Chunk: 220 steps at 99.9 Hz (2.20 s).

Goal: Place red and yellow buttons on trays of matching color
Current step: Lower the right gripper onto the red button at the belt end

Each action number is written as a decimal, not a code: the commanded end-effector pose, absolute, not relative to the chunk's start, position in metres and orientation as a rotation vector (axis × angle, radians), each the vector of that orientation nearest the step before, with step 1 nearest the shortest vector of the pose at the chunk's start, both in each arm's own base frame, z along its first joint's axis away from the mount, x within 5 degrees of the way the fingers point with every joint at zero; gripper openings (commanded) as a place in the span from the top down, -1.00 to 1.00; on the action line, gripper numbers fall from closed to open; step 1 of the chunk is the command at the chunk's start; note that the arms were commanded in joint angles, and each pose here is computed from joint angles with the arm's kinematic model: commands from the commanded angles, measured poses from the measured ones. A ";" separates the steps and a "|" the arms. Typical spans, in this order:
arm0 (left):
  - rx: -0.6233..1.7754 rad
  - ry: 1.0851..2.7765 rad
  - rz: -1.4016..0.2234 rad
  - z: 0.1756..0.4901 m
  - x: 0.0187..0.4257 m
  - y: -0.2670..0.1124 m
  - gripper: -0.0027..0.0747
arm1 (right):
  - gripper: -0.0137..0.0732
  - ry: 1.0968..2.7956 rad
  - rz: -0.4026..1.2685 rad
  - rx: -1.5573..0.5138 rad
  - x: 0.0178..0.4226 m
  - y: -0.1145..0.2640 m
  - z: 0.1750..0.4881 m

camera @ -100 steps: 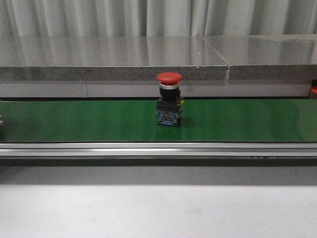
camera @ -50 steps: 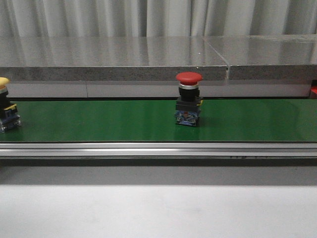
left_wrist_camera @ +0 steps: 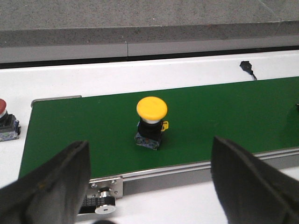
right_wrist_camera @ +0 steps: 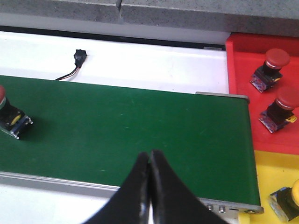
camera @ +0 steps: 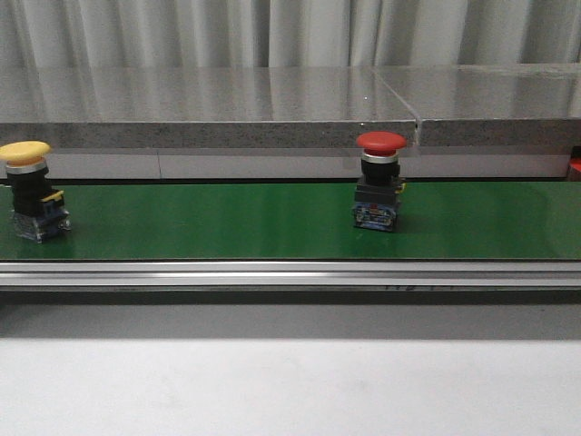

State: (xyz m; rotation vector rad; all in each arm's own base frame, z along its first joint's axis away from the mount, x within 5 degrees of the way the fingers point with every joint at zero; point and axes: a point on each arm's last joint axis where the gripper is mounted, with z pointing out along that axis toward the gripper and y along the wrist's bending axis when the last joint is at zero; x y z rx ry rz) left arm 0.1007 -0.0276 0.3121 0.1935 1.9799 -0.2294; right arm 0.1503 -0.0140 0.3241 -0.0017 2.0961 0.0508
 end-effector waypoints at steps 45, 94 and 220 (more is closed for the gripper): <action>0.169 1.875 -0.267 0.307 0.087 -0.025 0.98 | 0.84 2.011 0.030 0.014 0.152 -0.015 0.338; 0.169 1.875 -0.267 0.307 0.087 -0.025 0.98 | -0.81 2.011 0.036 0.017 0.152 -0.015 0.338; 0.169 1.875 -0.267 0.307 0.087 -0.025 0.98 | -0.78 2.409 0.283 -0.173 0.277 0.007 0.277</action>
